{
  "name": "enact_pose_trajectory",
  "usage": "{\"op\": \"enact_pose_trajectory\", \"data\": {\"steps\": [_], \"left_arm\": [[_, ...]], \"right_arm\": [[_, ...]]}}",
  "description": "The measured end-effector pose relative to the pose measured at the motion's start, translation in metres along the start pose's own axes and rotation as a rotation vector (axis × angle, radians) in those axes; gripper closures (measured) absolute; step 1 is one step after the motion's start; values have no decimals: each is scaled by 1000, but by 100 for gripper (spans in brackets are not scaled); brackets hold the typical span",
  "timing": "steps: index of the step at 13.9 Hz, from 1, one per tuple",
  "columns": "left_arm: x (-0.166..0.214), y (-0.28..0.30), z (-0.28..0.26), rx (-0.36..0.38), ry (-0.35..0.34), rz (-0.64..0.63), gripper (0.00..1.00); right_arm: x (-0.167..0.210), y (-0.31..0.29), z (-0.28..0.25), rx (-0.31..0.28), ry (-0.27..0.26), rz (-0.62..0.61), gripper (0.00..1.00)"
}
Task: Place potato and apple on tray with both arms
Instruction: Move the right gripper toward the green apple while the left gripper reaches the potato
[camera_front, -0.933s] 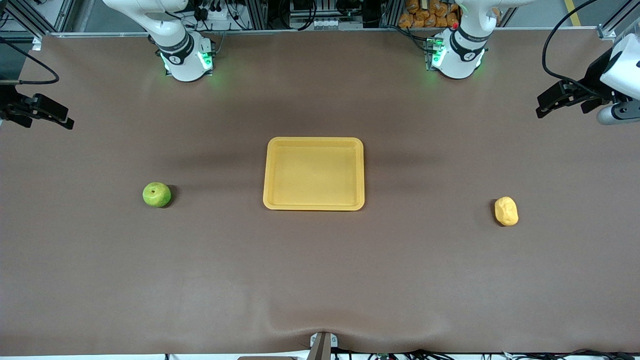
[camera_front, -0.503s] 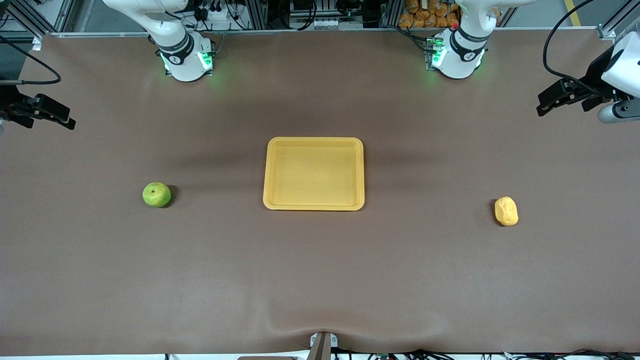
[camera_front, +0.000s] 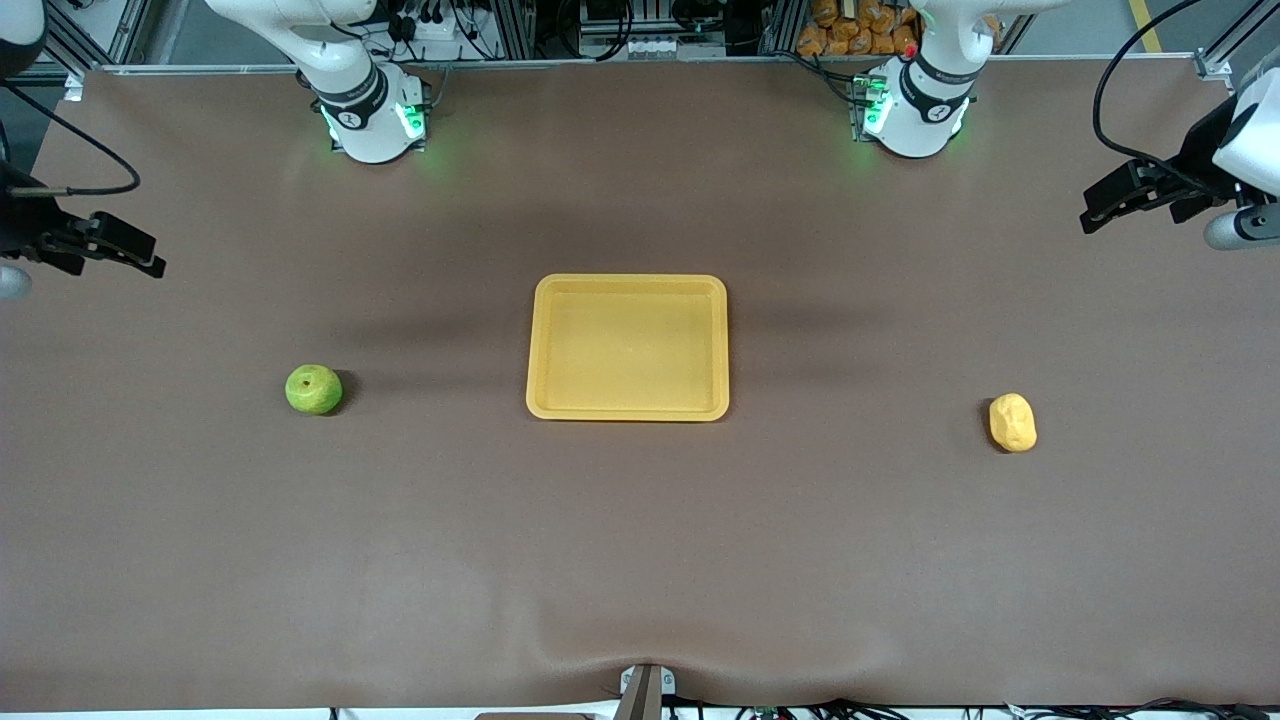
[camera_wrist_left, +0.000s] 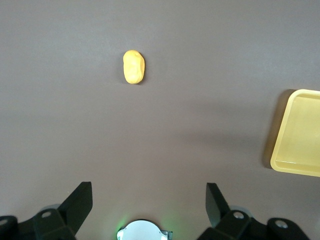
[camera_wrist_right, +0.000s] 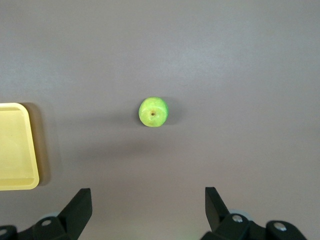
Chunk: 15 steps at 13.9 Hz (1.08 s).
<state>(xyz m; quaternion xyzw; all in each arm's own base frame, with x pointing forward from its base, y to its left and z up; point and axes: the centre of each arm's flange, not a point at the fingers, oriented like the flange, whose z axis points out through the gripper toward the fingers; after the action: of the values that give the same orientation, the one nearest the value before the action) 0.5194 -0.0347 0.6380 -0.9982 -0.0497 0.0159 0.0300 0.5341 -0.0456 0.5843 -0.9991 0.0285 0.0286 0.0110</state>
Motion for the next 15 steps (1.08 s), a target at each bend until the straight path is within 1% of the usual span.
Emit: {"op": "enact_pose_trajectory", "data": {"steps": [2,4,6,8,11,15], "left_arm": [[5,0,8,1,-14,3,0],[11,-1,18,11,-22,4,0],[19,-8,36,14,-31,-10,0],[28,-18,58,13,-36,-25,0],[45,-22,103,8,-36,-33,0],[62,-17,174,18,12,-13,0]], "right_arm": [[2,0,7,0,-9,-3,0],[6,0,15,-1,-3,-21,0],[9,0,25,-1,2,-35,0],[10,0,35,-1,-4,-39,0],[11,1,53,-1,-5,-39,0],[14,1,84,-2,12,-38,0]]}}
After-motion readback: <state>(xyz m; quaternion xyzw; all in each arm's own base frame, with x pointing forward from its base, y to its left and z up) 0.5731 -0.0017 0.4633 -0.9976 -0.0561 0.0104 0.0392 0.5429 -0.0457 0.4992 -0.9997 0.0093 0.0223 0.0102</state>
